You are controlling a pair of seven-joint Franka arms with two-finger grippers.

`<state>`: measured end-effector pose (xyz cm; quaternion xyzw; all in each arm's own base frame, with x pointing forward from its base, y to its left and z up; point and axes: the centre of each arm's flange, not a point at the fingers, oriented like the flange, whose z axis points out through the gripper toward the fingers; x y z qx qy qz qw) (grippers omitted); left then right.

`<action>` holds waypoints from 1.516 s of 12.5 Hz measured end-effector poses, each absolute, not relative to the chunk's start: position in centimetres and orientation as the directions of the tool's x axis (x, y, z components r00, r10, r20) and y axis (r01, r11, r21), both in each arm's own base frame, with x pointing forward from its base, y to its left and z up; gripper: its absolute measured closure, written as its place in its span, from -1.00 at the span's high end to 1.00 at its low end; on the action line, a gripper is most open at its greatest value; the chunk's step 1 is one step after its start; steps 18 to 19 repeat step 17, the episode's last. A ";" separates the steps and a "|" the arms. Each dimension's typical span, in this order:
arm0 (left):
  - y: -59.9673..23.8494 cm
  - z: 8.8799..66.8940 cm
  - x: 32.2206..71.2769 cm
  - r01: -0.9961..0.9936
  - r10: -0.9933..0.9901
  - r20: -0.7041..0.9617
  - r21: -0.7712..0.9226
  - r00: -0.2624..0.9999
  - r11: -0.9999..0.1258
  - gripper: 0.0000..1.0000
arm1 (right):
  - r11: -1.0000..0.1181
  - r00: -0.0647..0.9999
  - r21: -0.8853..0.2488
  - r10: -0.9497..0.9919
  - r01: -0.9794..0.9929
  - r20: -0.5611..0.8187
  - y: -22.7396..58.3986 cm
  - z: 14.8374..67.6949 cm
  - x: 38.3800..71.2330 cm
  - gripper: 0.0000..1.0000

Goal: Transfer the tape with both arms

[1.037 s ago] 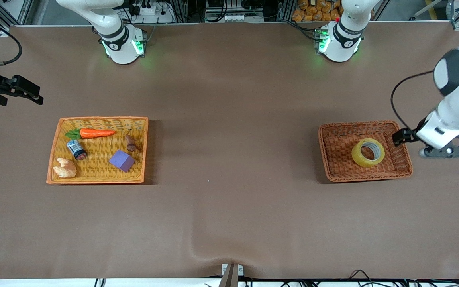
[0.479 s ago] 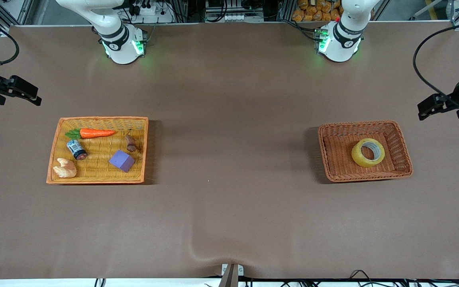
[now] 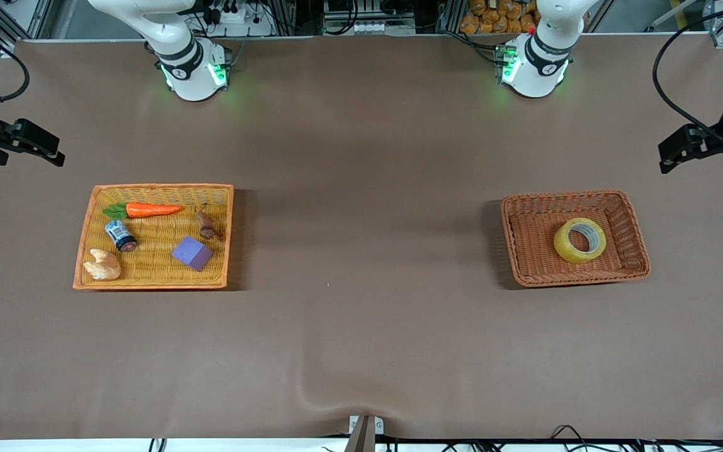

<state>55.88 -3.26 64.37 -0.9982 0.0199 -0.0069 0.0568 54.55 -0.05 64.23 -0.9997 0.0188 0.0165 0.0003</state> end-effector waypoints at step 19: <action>-2.7 63.8 55.3 0.033 0.034 -0.046 -0.022 0.998 -0.999 1.00 | -0.999 0.998 -0.006 -0.043 -0.043 -0.042 -0.3 63.8 54.8 1.00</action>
